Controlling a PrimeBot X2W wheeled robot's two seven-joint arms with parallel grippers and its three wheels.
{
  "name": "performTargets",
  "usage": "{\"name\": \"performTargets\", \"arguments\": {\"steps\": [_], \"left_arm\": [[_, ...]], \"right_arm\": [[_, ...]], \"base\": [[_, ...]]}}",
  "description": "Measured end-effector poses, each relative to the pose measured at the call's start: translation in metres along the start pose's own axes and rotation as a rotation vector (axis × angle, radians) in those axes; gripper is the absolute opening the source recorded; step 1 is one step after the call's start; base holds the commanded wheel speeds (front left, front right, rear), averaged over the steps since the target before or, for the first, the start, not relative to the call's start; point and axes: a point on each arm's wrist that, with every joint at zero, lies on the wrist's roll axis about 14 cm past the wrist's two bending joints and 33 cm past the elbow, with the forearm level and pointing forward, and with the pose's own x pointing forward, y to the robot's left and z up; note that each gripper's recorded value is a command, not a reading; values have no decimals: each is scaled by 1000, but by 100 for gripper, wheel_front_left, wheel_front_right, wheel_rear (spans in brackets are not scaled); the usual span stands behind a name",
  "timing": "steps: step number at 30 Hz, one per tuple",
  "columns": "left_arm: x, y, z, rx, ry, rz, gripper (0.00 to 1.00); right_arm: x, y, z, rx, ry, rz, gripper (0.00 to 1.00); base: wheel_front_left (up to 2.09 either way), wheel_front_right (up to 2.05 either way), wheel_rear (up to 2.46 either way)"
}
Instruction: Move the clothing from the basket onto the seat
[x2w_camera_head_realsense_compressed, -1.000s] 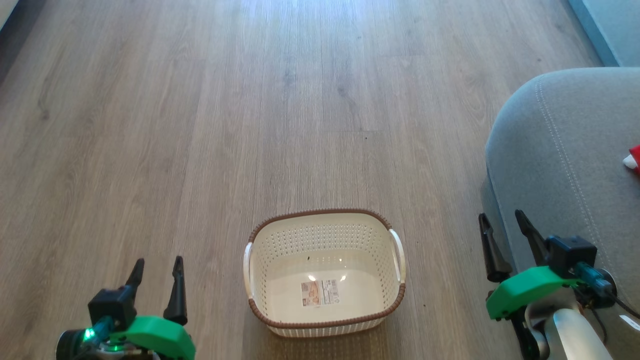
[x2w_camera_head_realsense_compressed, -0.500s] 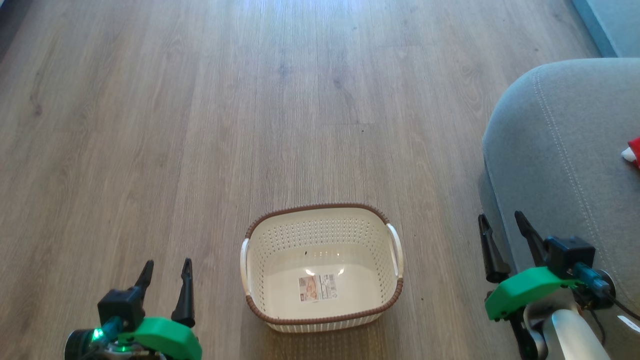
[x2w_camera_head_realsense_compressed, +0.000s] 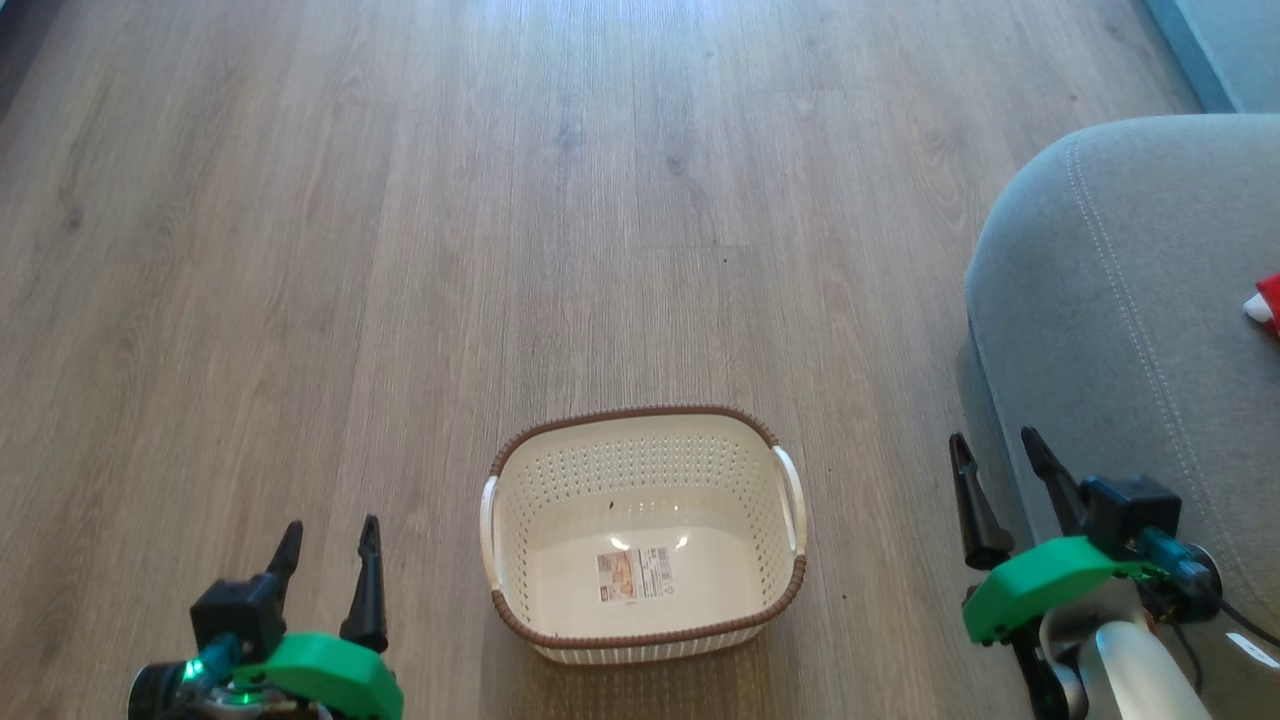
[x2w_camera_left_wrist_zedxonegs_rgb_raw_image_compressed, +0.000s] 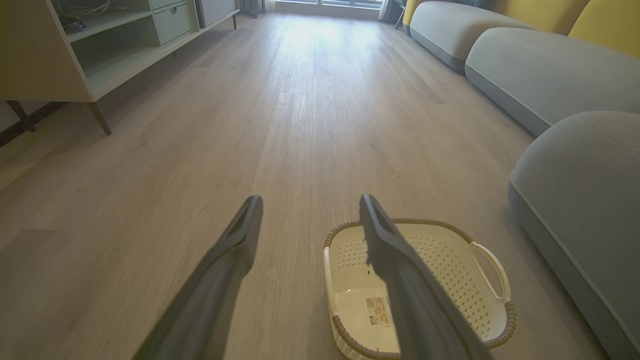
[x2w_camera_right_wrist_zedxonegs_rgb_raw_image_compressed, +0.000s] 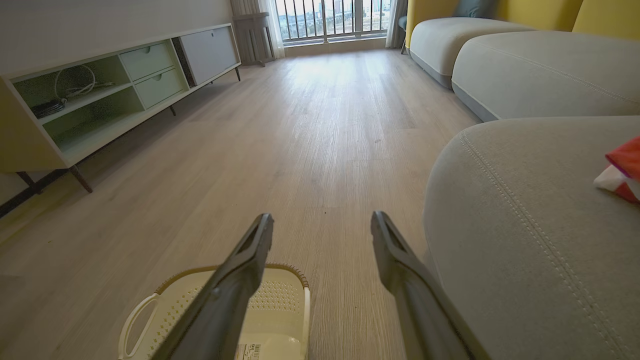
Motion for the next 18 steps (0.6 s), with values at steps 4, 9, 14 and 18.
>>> {"name": "performTargets", "arguments": {"steps": [4, 9, 14, 18], "left_arm": [[-4, 2, -12, -9, 40, 8, 0], [-21, 7, -44, -33, 144, 32, 0], [-20, 8, -44, -88, 150, 47, 0], [-19, 9, -43, -135, 151, 56, 0]], "right_arm": [[-5, -1, -15, 6, 45, -7, 0], [-28, -6, -52, 34, 162, -33, 0], [-27, -9, -50, 88, 156, -52, 0], [-26, -10, -47, 132, 149, -66, 0]], "base": [[0, 0, 0], [0, 0, 0], [0, 0, 0], [0, 0, 0]]}}
